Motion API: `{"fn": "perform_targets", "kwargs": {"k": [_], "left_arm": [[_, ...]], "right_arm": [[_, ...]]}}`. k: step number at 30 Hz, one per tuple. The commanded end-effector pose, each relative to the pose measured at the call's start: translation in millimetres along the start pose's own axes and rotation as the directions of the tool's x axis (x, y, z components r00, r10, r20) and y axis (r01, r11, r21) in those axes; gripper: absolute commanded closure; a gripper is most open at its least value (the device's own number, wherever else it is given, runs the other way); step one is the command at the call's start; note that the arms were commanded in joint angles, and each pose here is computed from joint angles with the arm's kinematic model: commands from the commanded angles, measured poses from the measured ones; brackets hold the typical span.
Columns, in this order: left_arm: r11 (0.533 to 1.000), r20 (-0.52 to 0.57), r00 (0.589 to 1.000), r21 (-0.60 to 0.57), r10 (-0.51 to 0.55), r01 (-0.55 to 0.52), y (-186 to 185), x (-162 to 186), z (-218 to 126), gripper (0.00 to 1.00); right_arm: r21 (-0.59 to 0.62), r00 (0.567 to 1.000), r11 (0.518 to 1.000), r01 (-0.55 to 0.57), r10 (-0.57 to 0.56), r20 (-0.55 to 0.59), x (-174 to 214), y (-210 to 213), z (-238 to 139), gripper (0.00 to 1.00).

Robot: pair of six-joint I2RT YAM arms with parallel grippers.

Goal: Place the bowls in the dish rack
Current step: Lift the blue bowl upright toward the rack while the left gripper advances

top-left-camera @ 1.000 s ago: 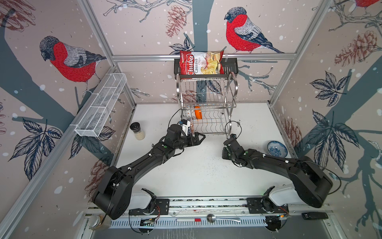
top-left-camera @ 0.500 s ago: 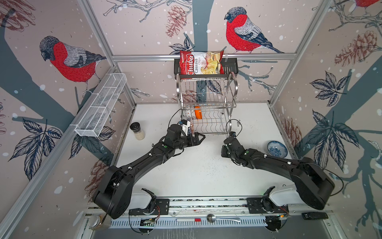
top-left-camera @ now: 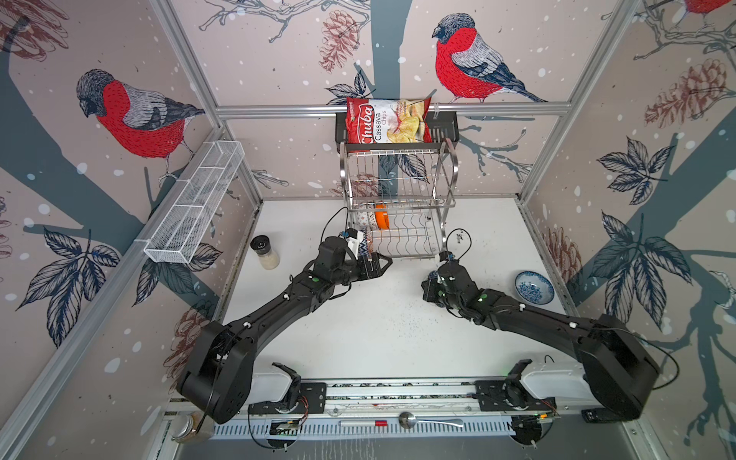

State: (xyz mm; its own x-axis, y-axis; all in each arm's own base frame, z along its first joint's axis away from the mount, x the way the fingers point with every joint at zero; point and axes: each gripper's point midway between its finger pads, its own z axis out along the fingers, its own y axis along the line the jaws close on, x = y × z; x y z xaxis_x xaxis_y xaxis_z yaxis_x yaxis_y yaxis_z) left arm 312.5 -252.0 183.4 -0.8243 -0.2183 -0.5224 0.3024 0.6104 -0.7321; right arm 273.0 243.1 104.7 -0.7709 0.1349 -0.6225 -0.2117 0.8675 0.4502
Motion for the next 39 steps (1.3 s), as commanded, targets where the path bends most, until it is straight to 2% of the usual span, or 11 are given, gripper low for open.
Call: {"fn": "perform_targets", "kwargs": {"k": [1,9,16,28,39], "left_arm": [[1.0,0.006,1.0,0.0,0.021,-0.021,-1,-5,-5,0.02],[1.0,0.0,1.0,-0.011,0.015,-0.015,6,-12,-14,0.02],[0.998,-0.035,0.998,-0.035,0.049,-0.05,9,-14,-18,0.02],[1.0,-0.01,1.0,-0.015,0.019,-0.019,18,-18,-24,0.02],[1.0,0.004,1.0,-0.003,0.0,0.0,22,-23,-29,0.02]], "right_arm": [[-0.13,0.997,0.991,0.013,-0.002,0.081,-23,29,-10,0.96],[-0.298,0.983,0.954,0.041,0.015,0.185,-51,66,-35,0.98],[-0.417,0.95,0.904,0.1,0.037,0.31,-78,93,-54,0.98],[-0.511,0.925,0.846,0.151,0.06,0.374,-107,124,-39,1.0],[-0.6,0.931,0.796,0.078,0.156,0.329,-131,126,-4,1.0]]}}
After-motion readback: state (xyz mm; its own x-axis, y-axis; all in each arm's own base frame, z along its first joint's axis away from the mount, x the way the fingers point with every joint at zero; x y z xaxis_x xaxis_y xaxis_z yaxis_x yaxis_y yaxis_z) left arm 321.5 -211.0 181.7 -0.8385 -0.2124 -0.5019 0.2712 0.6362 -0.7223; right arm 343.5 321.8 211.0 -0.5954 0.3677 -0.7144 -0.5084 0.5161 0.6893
